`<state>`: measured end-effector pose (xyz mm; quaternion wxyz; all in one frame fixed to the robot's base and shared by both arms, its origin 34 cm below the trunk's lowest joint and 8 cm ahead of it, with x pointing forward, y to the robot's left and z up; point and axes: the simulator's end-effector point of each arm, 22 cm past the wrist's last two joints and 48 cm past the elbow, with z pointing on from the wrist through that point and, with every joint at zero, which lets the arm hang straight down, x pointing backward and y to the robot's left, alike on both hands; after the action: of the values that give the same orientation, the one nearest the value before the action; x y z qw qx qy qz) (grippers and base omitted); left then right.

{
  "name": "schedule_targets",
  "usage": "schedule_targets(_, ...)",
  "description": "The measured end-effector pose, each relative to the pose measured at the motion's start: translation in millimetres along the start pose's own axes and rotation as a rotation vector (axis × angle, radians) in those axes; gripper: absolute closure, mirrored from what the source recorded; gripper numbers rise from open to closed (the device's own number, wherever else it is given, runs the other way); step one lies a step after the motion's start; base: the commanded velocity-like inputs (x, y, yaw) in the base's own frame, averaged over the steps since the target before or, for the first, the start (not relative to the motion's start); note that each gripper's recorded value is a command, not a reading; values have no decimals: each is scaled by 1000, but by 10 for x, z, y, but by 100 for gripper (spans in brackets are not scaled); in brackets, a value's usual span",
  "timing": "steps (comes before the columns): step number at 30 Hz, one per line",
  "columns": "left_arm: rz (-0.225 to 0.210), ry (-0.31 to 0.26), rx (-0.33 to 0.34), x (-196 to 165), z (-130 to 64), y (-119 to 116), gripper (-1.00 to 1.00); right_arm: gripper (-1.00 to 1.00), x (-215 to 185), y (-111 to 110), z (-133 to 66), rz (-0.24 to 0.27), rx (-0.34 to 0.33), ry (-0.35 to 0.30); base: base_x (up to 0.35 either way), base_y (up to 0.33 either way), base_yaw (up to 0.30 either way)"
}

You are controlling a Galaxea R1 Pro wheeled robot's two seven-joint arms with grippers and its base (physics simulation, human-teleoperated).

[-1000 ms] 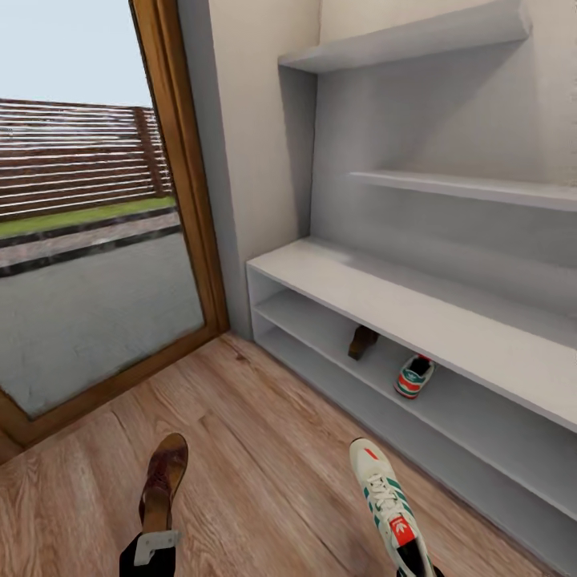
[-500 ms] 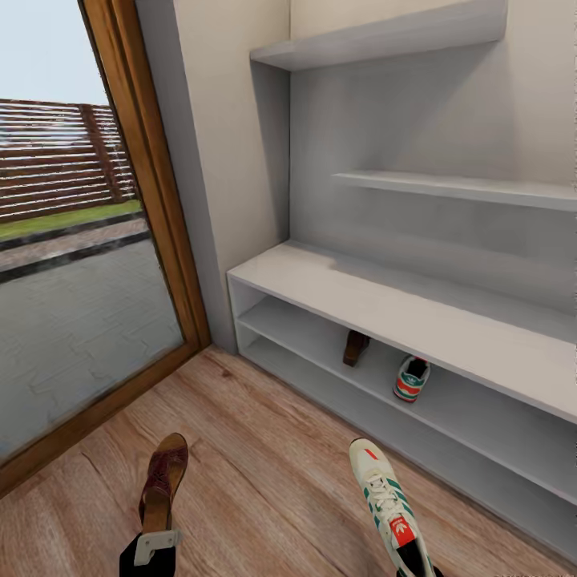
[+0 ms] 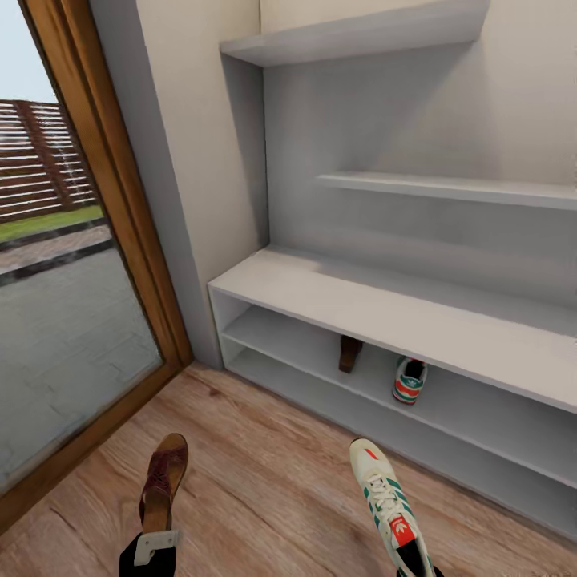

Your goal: Pick up the two gym shoes and the two sandals from the corridor floor and place them onto the hallstand (shoe rack) in the corridor, making sure they are on the rack and not on the floor. Arrange them so the two gym shoes are next to each other and the two sandals are next to each other.

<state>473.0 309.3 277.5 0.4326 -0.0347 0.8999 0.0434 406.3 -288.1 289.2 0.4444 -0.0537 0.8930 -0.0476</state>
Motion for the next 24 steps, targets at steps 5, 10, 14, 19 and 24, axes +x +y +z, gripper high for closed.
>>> schedule_targets(5, 0, 0, 0, 0, 1, 0, 100, 100, 0, 0, 0, 0, 0, 0, 100, 319, -264)
schedule_targets(10, -2, -1, -1, -3, 2, 3, 100, 100, -5, -1, 4, 0, 0, -1, 15, 334, -264)
schedule_targets(14, -2, -1, -1, -5, 3, 3, 100, 100, -5, -2, 2, -1, 0, -1, 3, 337, -264)
schedule_targets(19, -2, -1, -1, -5, 3, 2, 100, 100, -5, -3, 2, -1, 1, -1, 0, 337, -264)
schedule_targets(24, -2, -1, -1, -5, 3, 3, 100, 100, -7, -3, 3, -1, 1, -2, 0, 338, -264)
